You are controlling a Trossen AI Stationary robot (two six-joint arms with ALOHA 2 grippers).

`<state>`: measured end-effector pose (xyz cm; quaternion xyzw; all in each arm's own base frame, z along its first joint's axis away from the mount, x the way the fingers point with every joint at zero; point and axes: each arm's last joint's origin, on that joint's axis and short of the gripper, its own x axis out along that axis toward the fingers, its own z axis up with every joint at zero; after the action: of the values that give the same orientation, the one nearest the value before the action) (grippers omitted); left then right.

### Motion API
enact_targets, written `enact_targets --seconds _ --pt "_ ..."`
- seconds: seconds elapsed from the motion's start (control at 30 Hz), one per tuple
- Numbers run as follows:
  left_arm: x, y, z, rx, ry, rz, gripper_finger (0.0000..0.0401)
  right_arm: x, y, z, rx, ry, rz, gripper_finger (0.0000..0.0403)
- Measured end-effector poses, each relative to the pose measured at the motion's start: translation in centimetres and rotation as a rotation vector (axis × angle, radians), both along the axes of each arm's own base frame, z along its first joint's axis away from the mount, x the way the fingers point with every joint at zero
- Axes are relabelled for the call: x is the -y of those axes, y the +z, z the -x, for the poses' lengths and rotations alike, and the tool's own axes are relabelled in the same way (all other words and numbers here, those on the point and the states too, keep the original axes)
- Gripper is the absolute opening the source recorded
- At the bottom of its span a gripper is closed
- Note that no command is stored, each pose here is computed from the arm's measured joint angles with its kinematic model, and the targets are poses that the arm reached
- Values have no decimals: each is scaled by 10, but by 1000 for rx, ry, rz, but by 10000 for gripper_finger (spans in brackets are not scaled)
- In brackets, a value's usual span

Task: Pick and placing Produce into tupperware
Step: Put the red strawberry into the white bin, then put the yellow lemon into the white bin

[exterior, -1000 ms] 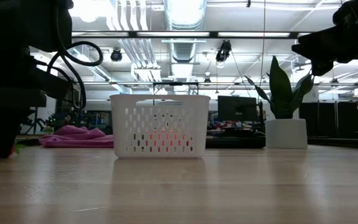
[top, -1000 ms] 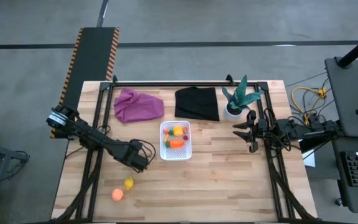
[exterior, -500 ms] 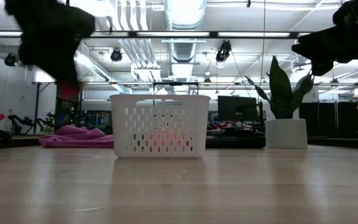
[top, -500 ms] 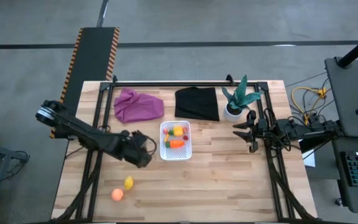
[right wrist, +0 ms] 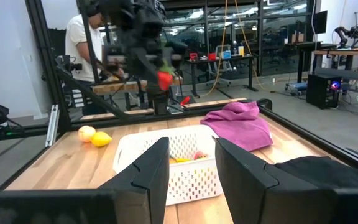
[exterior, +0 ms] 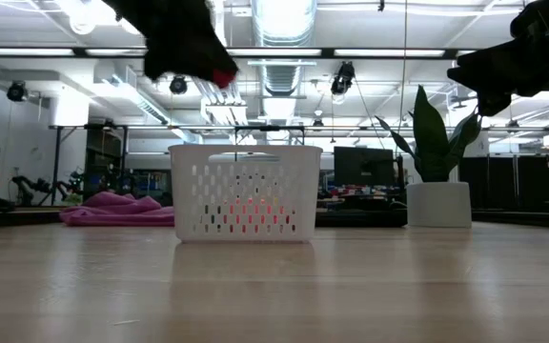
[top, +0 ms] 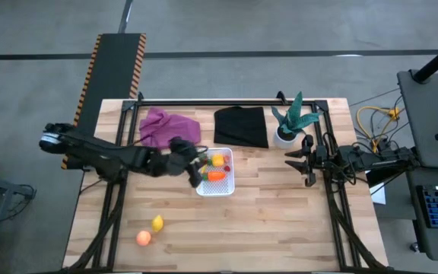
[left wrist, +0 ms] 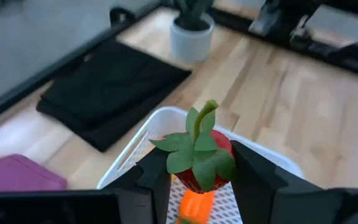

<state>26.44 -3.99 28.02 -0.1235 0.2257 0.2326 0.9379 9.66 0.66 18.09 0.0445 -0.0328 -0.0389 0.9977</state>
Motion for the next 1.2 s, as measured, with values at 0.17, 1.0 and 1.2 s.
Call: enact_targets --seconds 0.17,1.0,1.2 --pt "-20 -32 -28 -96 21 29 113 0 0 0 0 0 0 123" --pt "-40 -79 -45 -365 43 23 161 0 -5 0 -48 0 6 123" --pt "-40 -81 -47 -382 28 5 222 0 -4 0 -46 0 6 123"
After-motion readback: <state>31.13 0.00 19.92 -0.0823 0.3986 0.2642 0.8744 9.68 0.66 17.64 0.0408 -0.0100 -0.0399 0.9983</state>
